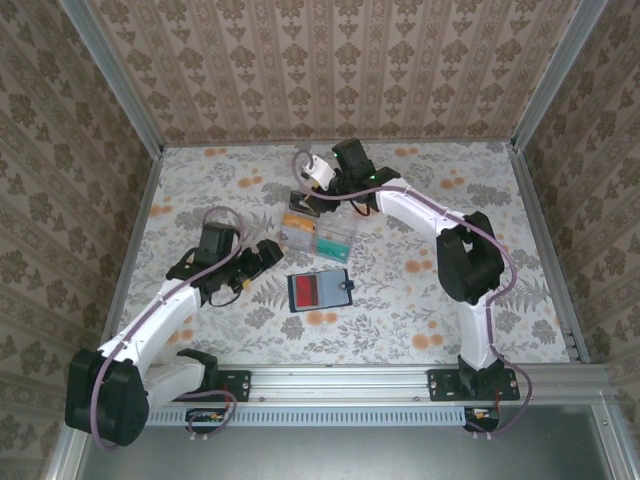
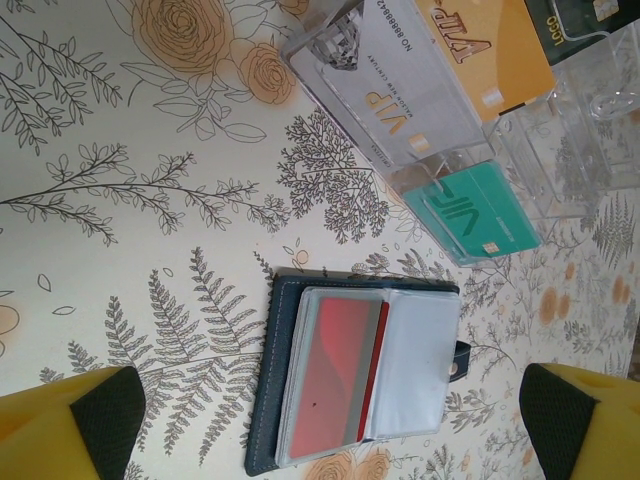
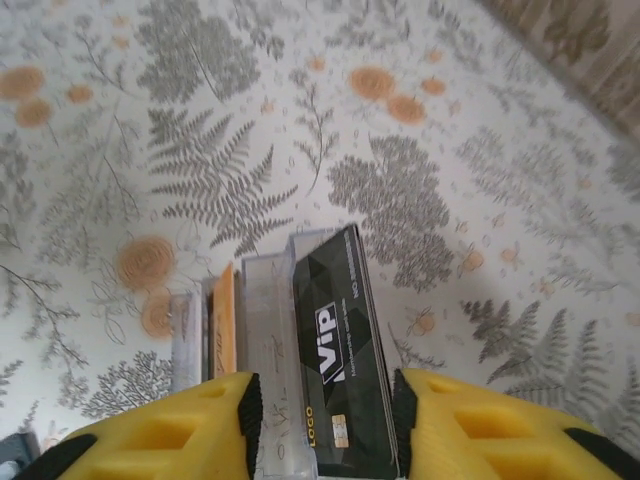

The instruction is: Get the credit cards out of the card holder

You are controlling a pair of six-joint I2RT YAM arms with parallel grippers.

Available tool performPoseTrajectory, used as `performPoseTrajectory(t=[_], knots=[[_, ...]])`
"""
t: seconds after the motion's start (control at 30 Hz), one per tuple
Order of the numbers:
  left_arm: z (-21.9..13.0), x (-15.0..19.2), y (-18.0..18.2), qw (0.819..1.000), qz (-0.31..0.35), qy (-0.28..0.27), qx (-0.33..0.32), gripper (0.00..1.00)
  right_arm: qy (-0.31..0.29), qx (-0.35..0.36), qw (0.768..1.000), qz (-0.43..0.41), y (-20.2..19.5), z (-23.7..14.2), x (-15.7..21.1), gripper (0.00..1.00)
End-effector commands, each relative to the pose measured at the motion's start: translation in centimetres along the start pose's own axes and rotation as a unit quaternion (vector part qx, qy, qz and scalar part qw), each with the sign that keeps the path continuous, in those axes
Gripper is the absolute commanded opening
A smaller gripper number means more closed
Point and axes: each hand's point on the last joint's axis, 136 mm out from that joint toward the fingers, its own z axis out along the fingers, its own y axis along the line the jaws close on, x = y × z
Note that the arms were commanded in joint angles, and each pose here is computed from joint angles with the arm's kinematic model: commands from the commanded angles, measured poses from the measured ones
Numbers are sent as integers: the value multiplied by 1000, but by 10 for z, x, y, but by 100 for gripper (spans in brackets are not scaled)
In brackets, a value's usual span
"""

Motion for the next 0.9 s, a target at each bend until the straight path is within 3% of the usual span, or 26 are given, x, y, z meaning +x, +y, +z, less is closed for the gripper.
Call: performPoseTrajectory(t=[0.0, 0.2, 0.43, 0.7, 0.87], knots=[[-3, -3, -8, 1000, 14, 2, 10, 100, -29, 7, 998, 47, 11, -46, -25, 53], [2, -3, -10, 1000, 15, 5, 20, 100, -57, 63, 981, 174, 26, -87, -15, 69], [5, -2, -6, 1000, 17, 6, 11, 100, 30, 100, 950, 294, 80, -80, 57, 70], [9, -1, 0, 1000, 13, 9, 3, 100, 114, 1, 898, 424, 149, -39, 113, 61], [11, 1, -3, 1000, 19, 12, 13, 100, 134, -24, 858, 496, 163, -13, 128, 51]])
